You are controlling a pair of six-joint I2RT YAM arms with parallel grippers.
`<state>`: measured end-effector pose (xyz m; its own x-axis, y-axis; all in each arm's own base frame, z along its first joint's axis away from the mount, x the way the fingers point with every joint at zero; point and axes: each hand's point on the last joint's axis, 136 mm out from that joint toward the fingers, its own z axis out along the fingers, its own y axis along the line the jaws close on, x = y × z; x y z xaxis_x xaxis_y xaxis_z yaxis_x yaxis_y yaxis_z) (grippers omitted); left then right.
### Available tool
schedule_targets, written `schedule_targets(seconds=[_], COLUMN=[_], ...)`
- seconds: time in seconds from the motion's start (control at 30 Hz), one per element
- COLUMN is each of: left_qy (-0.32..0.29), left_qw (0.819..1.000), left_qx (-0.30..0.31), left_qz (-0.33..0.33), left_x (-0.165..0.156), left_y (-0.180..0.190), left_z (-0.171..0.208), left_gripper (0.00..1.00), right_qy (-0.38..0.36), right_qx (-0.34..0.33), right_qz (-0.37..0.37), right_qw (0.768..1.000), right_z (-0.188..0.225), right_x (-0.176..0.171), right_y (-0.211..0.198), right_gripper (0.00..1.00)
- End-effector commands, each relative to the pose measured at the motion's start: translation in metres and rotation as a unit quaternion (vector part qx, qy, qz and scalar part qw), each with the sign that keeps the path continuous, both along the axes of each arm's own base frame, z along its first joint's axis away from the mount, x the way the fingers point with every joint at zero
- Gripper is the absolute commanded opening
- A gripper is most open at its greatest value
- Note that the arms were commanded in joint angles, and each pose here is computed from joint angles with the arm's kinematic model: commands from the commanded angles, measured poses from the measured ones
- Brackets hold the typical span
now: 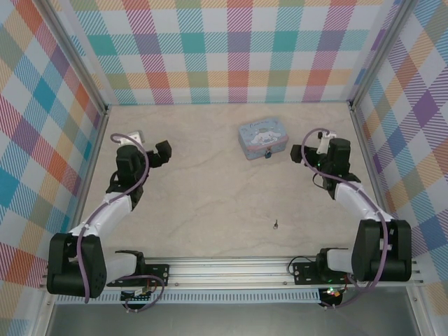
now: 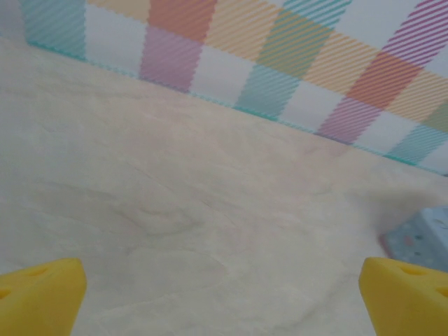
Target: Unlock a padlock with a key
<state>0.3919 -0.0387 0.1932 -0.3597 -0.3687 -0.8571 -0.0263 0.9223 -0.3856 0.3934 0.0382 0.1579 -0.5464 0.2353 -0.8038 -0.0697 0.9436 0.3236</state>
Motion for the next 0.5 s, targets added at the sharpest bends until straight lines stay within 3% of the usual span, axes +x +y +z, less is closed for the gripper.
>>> schedule_targets(seconds=[0.0, 0.13, 0.23, 0.47], left_qy=[0.096, 0.148, 0.15, 0.157], left_qw=[0.987, 0.976, 0.966, 0.947], left_qx=[-0.123, -0.14, -0.181, -0.216], left_qz=[-0.032, -0.077, -0.108, -0.177], left_x=[-0.012, -0.011, -0.003, 0.025], left_y=[-0.037, -0.083, -0.118, -0.198], left_z=[-0.033, -0.046, -0.048, -0.05], left_gripper=[1.0, 1.0, 1.0, 1.0], right_qy=[0.062, 0.069, 0.083, 0.08], right_qx=[0.07, 0.116, 0.137, 0.167], right_qz=[0.027, 0.059, 0.06, 0.034], right_qw=[0.995, 0.989, 0.985, 0.982], right_z=[-0.007, -0.001, -0.009, -0.034], right_x=[0.001, 0.022, 0.041, 0.089], right_y=[0.018, 0.033, 0.037, 0.034], right_gripper=[1.0, 1.0, 1.0, 1.0])
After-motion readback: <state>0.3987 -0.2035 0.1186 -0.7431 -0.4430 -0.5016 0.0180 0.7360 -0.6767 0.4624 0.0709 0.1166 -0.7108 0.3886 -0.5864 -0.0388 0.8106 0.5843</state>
